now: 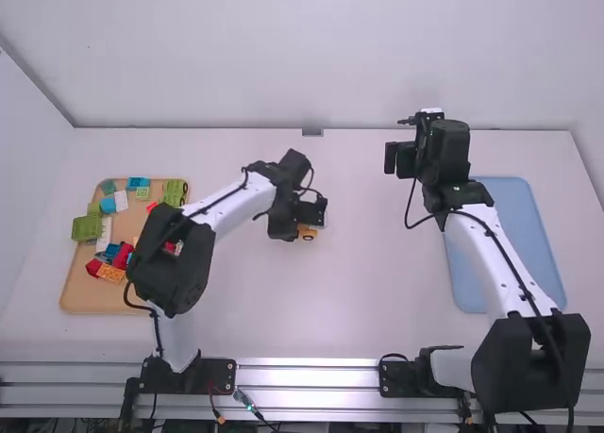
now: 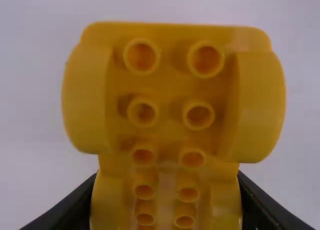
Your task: Assemble lego blocks to make yellow taxi
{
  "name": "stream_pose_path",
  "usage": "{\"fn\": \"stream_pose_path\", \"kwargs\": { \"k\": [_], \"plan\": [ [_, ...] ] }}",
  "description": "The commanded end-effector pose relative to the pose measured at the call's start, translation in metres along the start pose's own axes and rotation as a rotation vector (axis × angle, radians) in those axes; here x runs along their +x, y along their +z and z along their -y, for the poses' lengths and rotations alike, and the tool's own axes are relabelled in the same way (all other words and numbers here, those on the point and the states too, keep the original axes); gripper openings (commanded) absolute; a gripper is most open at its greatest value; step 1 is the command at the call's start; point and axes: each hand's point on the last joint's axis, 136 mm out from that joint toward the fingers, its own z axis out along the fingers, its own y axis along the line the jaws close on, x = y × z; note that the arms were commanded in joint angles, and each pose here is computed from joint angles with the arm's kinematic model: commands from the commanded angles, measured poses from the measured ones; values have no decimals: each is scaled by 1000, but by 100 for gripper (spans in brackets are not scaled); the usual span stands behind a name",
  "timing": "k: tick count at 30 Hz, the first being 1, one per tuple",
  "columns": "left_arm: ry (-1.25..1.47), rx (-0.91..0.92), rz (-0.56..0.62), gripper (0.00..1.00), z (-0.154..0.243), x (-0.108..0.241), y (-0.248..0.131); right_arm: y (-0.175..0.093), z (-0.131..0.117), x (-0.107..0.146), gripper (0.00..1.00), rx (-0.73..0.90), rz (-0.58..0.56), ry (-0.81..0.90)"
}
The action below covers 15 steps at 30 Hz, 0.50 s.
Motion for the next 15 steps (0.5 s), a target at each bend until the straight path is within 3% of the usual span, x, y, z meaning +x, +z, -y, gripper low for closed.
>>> {"fn": "stream_pose_path", "kwargs": {
  "k": [1, 7, 15],
  "plan": [
    [9, 23, -36, 13, 19, -6, 10, -1, 0, -14, 99, 0, 24, 4],
    [7, 26, -6, 10, 36, -26, 23, -1, 0, -10, 99, -1, 6, -3],
    [-54, 17, -4, 10, 37, -22, 31, -1, 0, -11, 99, -1, 10, -3]
  ]
}}
